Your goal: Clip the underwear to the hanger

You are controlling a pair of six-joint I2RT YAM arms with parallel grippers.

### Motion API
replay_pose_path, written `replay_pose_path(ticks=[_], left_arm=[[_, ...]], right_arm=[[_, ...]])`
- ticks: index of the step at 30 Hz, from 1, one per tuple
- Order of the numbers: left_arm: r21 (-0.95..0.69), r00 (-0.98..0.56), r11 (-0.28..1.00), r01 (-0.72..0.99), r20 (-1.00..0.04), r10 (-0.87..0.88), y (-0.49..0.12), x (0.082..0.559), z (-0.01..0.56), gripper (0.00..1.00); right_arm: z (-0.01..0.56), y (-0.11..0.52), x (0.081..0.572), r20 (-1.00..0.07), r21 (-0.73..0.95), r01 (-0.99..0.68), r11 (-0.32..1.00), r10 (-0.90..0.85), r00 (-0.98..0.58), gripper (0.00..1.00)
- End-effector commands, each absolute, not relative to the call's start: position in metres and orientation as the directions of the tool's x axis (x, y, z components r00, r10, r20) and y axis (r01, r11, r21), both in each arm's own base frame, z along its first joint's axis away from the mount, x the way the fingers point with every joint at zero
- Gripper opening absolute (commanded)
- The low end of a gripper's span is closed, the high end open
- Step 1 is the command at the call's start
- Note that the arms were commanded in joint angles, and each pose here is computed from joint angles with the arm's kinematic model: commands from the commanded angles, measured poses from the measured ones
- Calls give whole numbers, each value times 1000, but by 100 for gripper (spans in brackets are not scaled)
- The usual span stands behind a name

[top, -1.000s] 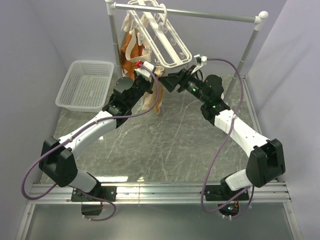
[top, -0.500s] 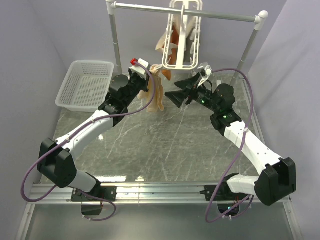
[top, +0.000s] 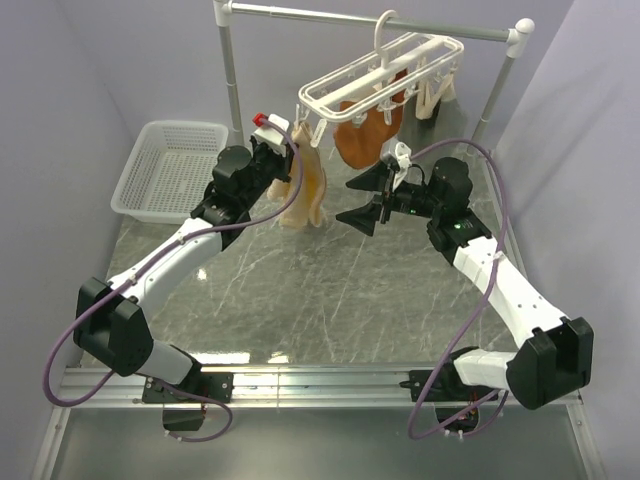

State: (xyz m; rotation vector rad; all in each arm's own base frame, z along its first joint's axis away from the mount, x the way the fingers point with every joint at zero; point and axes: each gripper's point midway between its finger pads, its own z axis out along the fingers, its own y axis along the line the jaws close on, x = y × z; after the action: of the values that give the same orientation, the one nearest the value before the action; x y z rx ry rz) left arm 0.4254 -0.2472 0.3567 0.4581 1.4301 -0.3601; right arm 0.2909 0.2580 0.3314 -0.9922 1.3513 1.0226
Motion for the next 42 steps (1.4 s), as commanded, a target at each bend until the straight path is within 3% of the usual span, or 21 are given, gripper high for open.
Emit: replay_pose_path(ticks=[1, 4, 10, 15, 23, 34, 38, 42], left_arm=[[68, 163, 854, 516, -986, -20, -248, 420, 392, 15], [59, 158, 856, 514, -987, -28, -248, 422, 394, 15], [37, 141, 846, 532, -989, -45, -247, 421, 394, 19], [-8, 89, 832, 554, -994, -69, -248, 426, 387, 20], [-21, 69, 837, 547, -995, -70, -246, 434, 385, 20], [-25, 79, 820, 571, -993, -85, -242, 429, 394, 25], [3, 121, 789, 614, -988, -91, -244, 412, 409, 44], [42, 112, 749, 662, -993, -43, -248, 387, 403, 52]], right_arm=[[357, 252, 287, -992, -126, -967, 223, -17, 125, 93], [364, 243, 295, -984, -174, -946, 272, -19, 176, 92], [404, 222, 328, -986, -60, -900, 433, 114, 120, 88], [430, 200, 368, -965, 50, -826, 562, 239, 104, 74], [463, 199, 398, -941, 68, -814, 577, 309, 141, 75], [479, 207, 399, -932, 33, -849, 527, 323, 164, 32], [481, 208, 395, -933, 44, -856, 515, 327, 148, 20], [478, 214, 391, -936, 75, -864, 499, 335, 112, 11]])
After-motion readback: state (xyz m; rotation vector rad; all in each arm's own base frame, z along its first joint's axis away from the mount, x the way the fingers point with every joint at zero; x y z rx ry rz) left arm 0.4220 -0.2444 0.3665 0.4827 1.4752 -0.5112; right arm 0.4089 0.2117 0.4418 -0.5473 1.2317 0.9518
